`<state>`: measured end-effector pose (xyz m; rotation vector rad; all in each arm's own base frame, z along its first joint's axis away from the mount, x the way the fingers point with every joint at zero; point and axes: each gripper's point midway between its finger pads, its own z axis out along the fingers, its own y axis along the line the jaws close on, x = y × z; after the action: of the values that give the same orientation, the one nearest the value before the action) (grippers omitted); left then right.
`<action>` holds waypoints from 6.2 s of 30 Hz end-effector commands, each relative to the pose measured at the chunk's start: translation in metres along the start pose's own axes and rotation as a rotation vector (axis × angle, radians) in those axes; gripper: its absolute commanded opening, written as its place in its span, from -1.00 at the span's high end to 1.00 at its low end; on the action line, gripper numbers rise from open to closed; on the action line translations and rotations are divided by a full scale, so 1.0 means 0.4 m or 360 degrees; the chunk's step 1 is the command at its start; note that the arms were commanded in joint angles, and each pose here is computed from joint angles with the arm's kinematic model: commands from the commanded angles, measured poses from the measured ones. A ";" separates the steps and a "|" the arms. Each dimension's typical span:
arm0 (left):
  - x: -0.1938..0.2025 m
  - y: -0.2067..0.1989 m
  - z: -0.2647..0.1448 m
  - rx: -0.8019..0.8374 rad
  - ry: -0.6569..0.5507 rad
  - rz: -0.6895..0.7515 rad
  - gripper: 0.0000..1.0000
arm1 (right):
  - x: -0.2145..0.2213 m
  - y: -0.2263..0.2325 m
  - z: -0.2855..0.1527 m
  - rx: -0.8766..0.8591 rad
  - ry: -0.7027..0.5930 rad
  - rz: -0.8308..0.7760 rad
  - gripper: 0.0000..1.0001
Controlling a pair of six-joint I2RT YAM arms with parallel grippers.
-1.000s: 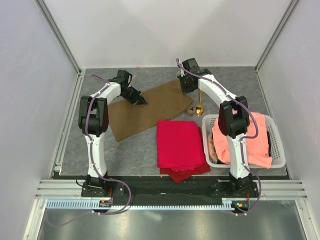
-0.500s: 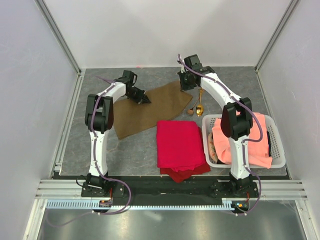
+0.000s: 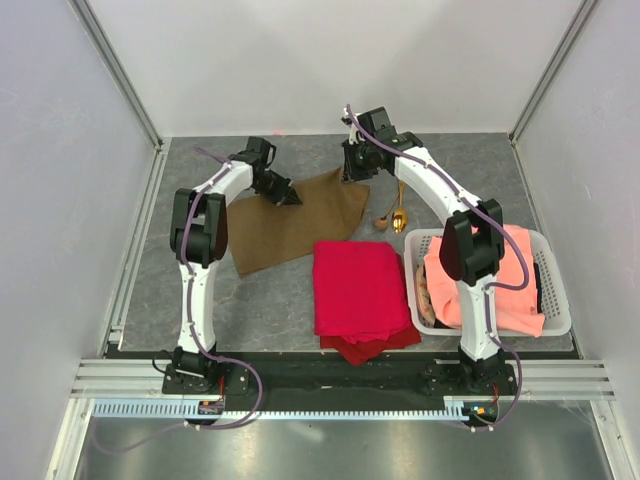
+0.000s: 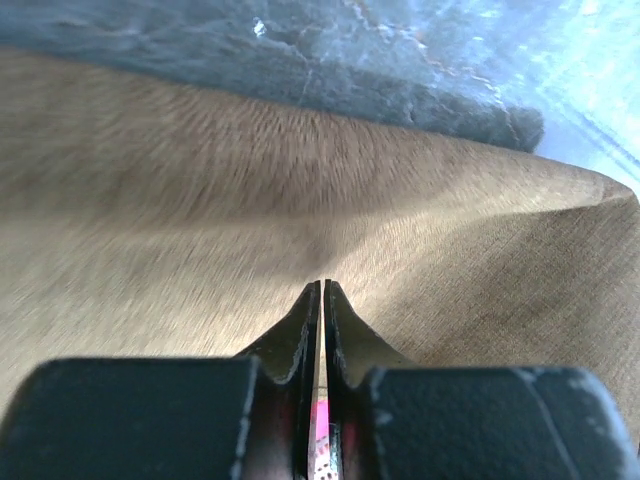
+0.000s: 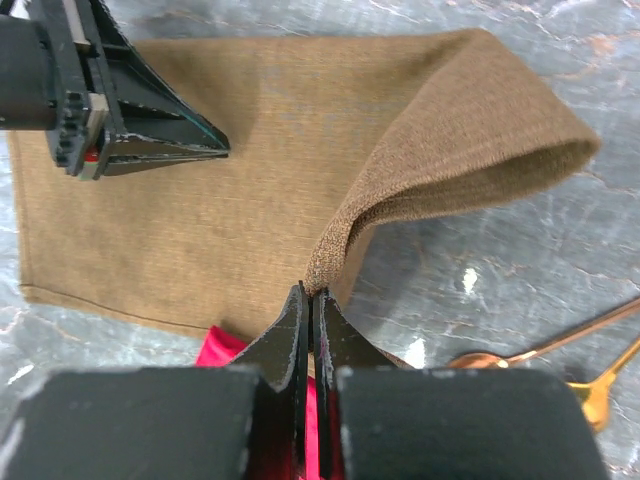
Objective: Fold the napkin into a case and place the utensils inside
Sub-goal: Fold the rectangle-folded napkin at the center of the board, then rotate the square-folded napkin at the center of the board, then smooth out the square-folded napkin at the center of the board.
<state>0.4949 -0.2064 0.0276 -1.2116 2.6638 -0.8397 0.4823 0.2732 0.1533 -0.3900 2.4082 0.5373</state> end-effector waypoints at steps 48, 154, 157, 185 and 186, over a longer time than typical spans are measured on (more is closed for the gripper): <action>0.020 0.470 -0.368 -0.0207 -0.0189 -0.0043 0.86 | 0.145 0.638 0.217 -0.0896 0.0114 0.0321 1.00; 0.145 0.535 -0.310 -0.0318 0.0007 -0.0008 0.67 | 0.231 0.338 0.413 -0.0274 0.0181 0.0143 0.78; 0.148 0.512 -0.351 -0.0291 -0.0013 0.0076 0.62 | 0.155 0.359 0.399 -0.0354 0.0104 0.0191 0.78; 0.099 0.591 -0.522 -0.0730 -0.0213 0.0343 0.01 | 0.400 0.380 0.021 -0.0502 0.0671 0.0444 -0.22; 0.106 0.599 -0.513 -0.0742 -0.0177 0.0345 0.00 | 0.407 0.380 0.022 -0.0510 0.0688 0.0446 -0.22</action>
<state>0.2456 -0.0260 0.0813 -1.0476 2.8793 -0.1621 0.3018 0.3794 0.0603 -0.3169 2.8826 0.9810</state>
